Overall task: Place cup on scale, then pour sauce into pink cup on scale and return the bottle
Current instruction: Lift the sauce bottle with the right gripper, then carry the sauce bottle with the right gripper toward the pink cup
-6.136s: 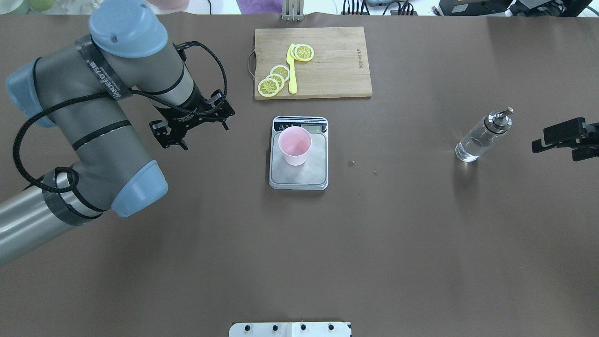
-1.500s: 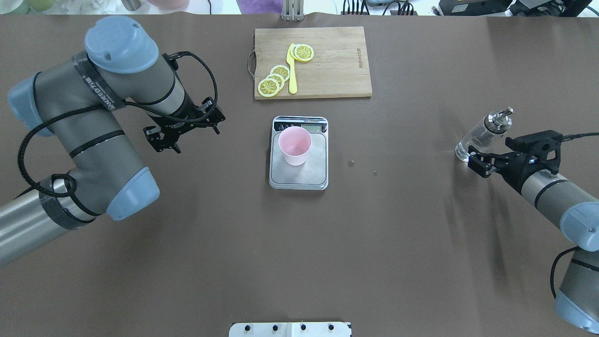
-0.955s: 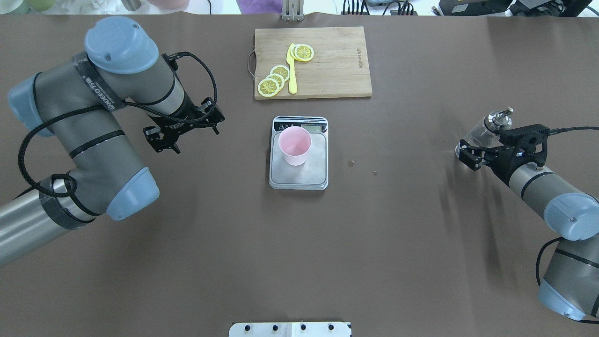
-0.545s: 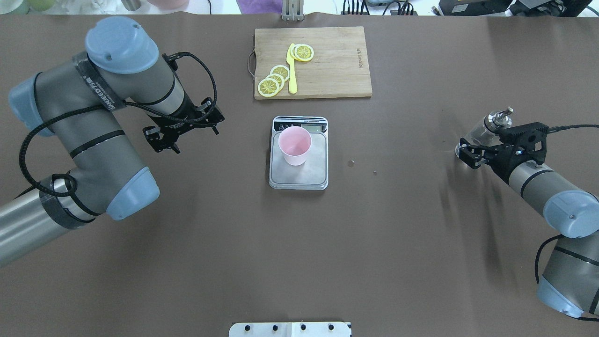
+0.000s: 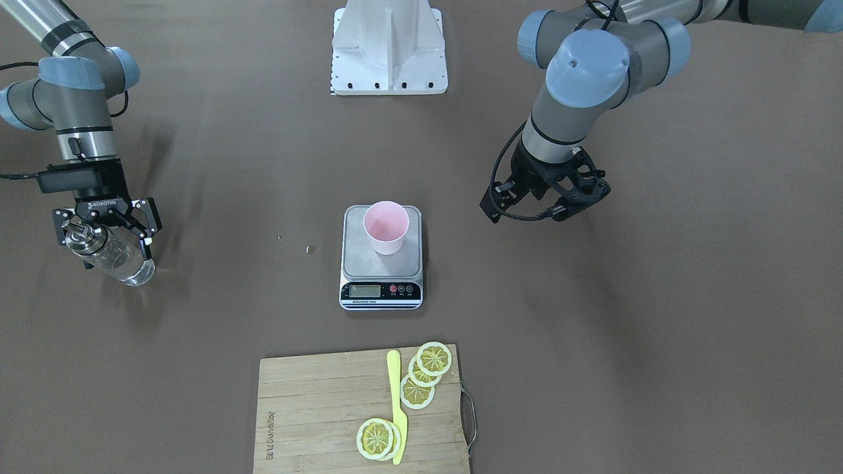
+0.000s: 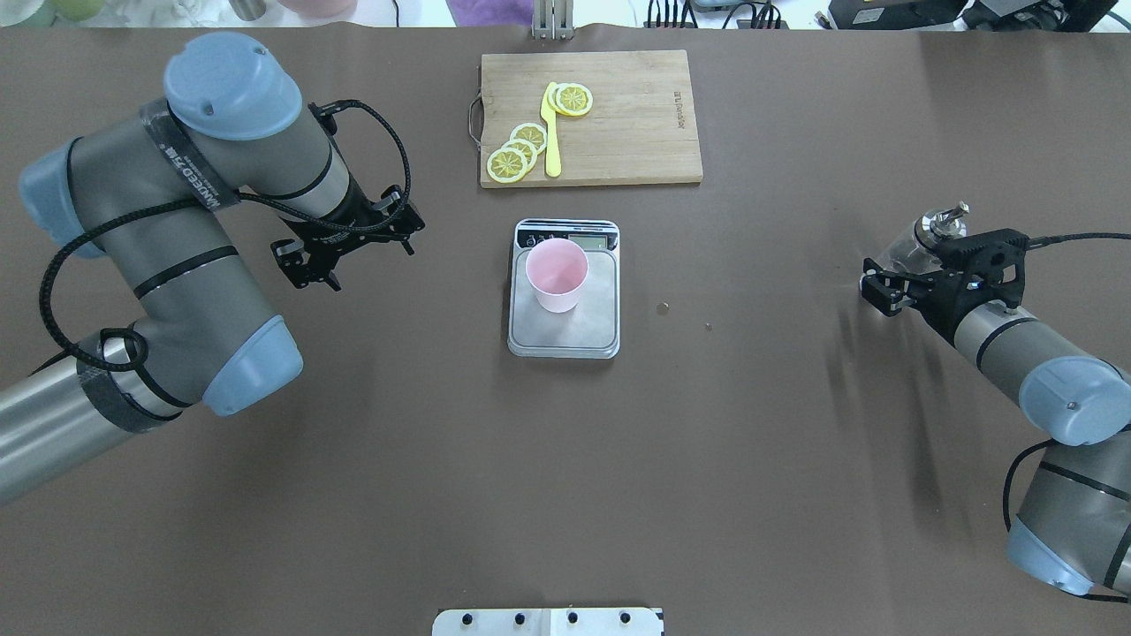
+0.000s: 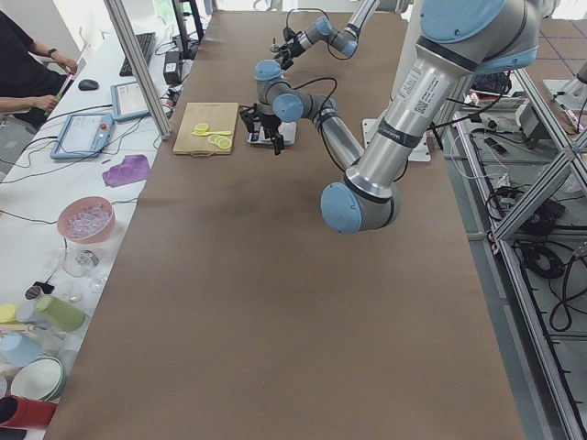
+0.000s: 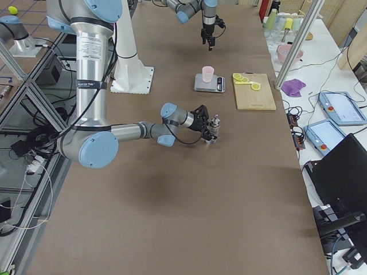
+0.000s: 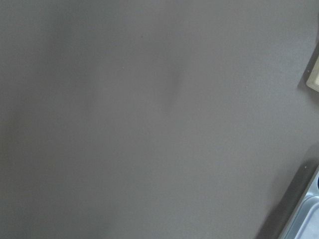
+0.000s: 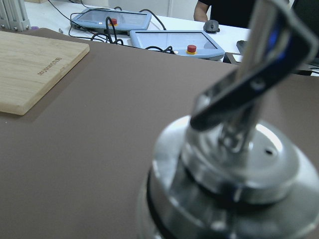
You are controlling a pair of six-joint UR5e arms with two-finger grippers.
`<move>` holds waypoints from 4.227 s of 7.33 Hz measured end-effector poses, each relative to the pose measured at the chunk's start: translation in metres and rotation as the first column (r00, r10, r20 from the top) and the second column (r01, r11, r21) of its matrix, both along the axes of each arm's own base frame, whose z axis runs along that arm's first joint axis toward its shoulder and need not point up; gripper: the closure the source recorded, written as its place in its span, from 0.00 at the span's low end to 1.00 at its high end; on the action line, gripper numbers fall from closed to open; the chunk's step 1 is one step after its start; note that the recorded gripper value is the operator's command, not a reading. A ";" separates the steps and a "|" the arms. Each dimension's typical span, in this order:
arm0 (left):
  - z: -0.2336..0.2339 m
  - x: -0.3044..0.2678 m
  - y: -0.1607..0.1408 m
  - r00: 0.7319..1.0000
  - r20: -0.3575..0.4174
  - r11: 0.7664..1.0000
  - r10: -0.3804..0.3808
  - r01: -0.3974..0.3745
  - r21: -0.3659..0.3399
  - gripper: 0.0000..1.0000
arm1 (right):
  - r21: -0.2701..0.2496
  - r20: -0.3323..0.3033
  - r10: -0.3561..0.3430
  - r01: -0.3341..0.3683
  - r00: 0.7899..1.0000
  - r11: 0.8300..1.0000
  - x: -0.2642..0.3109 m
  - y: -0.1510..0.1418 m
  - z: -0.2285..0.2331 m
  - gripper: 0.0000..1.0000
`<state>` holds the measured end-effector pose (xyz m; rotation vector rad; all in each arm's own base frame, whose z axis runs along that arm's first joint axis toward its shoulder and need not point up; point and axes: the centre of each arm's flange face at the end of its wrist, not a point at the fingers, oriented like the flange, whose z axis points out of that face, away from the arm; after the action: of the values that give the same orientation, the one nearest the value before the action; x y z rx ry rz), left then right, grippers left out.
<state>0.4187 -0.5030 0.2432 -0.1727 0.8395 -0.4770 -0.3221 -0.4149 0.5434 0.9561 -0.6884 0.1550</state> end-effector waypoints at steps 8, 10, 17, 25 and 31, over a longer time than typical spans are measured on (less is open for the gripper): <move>0.001 0.000 -0.001 1.000 0.002 1.000 -0.001 0.001 -0.001 0.01 | 0.002 0.006 0.007 -0.007 1.000 1.000 0.001 -0.005 -0.002 1.00; 0.001 0.000 -0.001 1.000 0.002 1.000 -0.001 0.001 -0.002 0.01 | 0.010 0.040 -0.009 0.009 0.999 1.000 0.006 -0.007 -0.010 1.00; 0.000 0.000 -0.002 1.000 0.001 1.000 -0.001 0.001 0.001 0.01 | -0.068 0.072 -0.059 0.064 0.996 0.996 0.060 -0.029 -0.139 1.00; 0.005 -0.001 -0.005 1.000 -0.001 1.000 0.000 0.000 0.008 0.01 | -0.042 -0.301 0.019 -0.033 0.954 0.999 -0.066 0.025 -0.291 1.00; 0.012 -0.009 -0.010 1.000 0.004 0.999 0.014 -0.014 0.035 0.01 | -0.008 -0.279 -0.010 0.008 0.960 1.000 -0.090 0.043 -0.322 1.00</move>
<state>0.4098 -0.5129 0.2556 -0.1449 0.8419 -0.4494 -0.4118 -0.3717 0.2217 0.9457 -0.4315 0.0126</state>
